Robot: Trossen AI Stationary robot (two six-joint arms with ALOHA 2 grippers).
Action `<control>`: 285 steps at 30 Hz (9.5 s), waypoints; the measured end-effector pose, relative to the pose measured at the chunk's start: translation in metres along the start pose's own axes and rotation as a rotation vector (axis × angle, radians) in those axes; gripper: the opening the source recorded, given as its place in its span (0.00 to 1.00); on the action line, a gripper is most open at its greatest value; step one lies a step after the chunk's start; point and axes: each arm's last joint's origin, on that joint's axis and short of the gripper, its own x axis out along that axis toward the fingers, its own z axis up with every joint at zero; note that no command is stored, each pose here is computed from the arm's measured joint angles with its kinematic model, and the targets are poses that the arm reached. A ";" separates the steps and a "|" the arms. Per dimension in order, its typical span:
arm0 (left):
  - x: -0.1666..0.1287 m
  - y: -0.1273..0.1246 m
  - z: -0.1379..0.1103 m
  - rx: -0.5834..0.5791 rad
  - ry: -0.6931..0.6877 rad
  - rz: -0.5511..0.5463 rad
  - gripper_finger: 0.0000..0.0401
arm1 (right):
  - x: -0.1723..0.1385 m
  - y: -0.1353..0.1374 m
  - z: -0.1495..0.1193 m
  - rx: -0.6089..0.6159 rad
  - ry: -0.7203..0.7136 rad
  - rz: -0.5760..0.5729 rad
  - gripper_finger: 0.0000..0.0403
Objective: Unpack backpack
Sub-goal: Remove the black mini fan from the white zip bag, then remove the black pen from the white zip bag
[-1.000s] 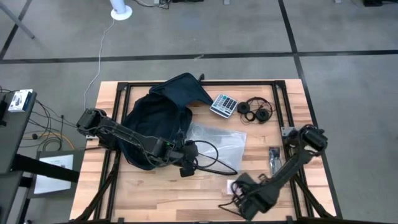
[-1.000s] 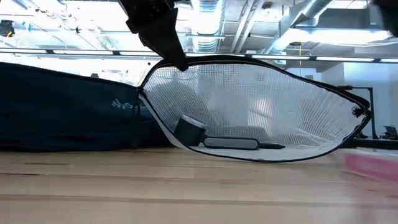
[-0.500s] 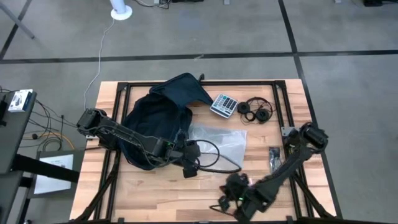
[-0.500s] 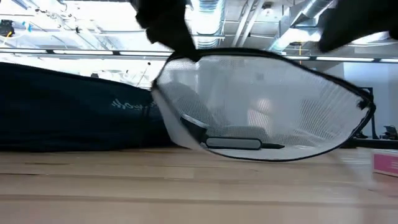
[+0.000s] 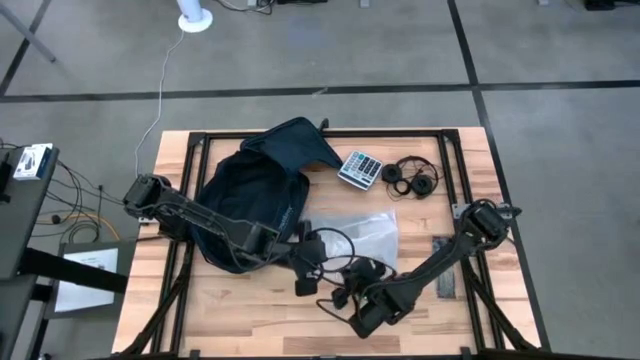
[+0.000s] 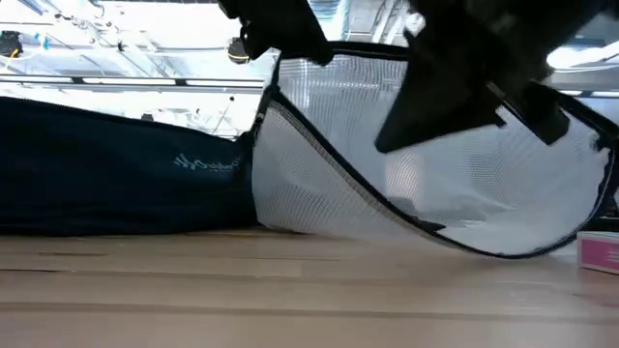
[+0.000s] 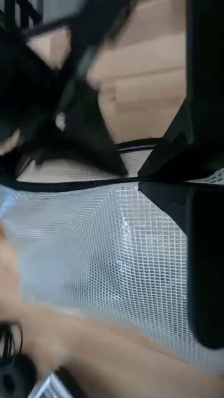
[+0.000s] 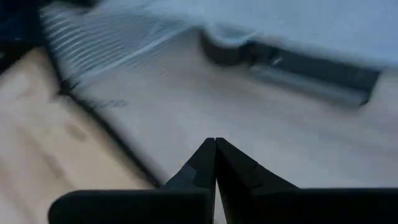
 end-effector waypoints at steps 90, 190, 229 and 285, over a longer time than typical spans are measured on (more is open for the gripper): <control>-0.001 -0.005 -0.009 0.221 0.123 -0.232 0.00 | 0.031 -0.002 0.025 -0.466 0.141 0.355 0.69; -0.009 0.001 -0.017 0.344 0.187 -0.081 0.00 | -0.123 -0.061 0.013 -0.243 0.449 -0.551 0.47; -0.024 0.007 0.000 0.221 0.063 -0.064 0.00 | -0.110 -0.056 0.064 -0.141 0.455 -0.307 0.76; -0.019 0.025 0.008 0.040 0.017 0.061 0.00 | -0.067 -0.008 0.033 -0.119 0.155 0.339 0.00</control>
